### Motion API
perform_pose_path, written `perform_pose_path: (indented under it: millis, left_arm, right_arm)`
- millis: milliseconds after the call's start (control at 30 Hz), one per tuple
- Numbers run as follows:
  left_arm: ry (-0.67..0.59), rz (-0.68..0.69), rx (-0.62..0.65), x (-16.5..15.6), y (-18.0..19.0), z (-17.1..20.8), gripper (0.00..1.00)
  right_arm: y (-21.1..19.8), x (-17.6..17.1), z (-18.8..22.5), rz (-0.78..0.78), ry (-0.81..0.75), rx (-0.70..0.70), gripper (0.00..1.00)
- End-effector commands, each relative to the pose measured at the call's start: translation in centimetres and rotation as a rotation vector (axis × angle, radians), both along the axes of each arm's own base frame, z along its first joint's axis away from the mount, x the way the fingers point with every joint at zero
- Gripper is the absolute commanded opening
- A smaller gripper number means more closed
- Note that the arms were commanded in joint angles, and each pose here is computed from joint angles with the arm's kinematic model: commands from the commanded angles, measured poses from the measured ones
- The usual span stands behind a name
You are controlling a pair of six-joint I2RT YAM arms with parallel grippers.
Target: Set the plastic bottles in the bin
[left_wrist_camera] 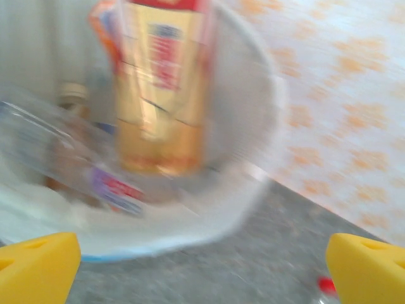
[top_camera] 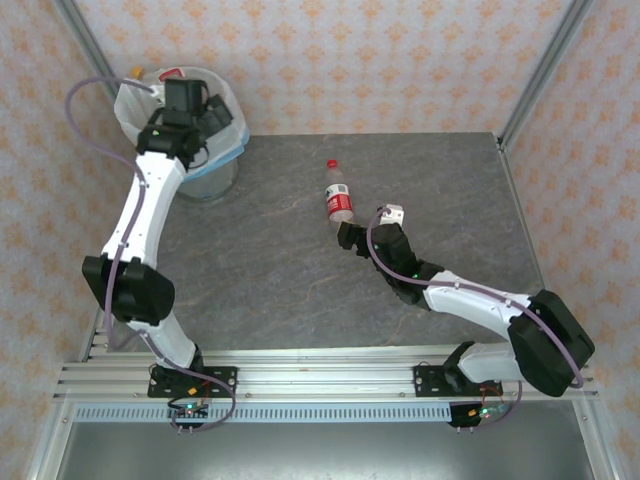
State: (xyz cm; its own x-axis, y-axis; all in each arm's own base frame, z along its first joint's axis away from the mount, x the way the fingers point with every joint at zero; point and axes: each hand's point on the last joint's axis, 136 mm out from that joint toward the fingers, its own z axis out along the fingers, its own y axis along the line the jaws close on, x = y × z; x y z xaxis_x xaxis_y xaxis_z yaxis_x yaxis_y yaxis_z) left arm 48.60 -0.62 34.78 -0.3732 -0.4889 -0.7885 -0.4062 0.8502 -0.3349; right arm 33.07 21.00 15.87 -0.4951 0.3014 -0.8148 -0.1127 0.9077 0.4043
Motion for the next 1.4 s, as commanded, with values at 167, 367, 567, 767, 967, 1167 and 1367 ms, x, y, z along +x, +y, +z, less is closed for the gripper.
perform_pose_path:
  millis: [167, 367, 567, 767, 967, 1167, 1367]
  left_arm:
    - [0.014, -0.08, 0.039, -0.2, -5.5, -1.6, 1.0]
    - [0.121, -0.193, -0.003, -0.6, -12.0, -7.8, 1.0]
    - [0.249, -0.316, -0.056, -0.1, -19.0, -14.1, 1.0]
    - [0.383, -0.432, 0.003, 0.2, -25.8, -20.7, 1.0]
    - [0.468, -0.469, 0.017, 0.7, -28.9, -25.4, 1.0]
    - [0.524, -0.435, 0.123, 1.8, -28.3, -28.6, 0.99]
    - [0.552, -0.428, 0.156, 2.6, -28.5, -31.2, 0.96]
  right_arm:
    - [-0.9, 0.8, 1.3, -0.056, -0.023, -0.012, 0.99]
    - [-3.0, 0.8, 0.6, -0.17, -0.015, 0.009, 0.99]
    - [-3.5, 0.6, 0.2, -0.163, 0.013, 0.001, 0.99]
    - [-4.1, 0.0, -0.5, -0.171, 0.032, -0.006, 0.99]
    - [-4.6, -0.3, -0.2, -0.18, 0.024, -0.019, 0.99]
    - [-5.2, -0.8, 0.7, -0.186, 0.014, -0.027, 0.99]
    - [-6.1, -1.5, 1.2, -0.193, 0.007, -0.046, 0.99]
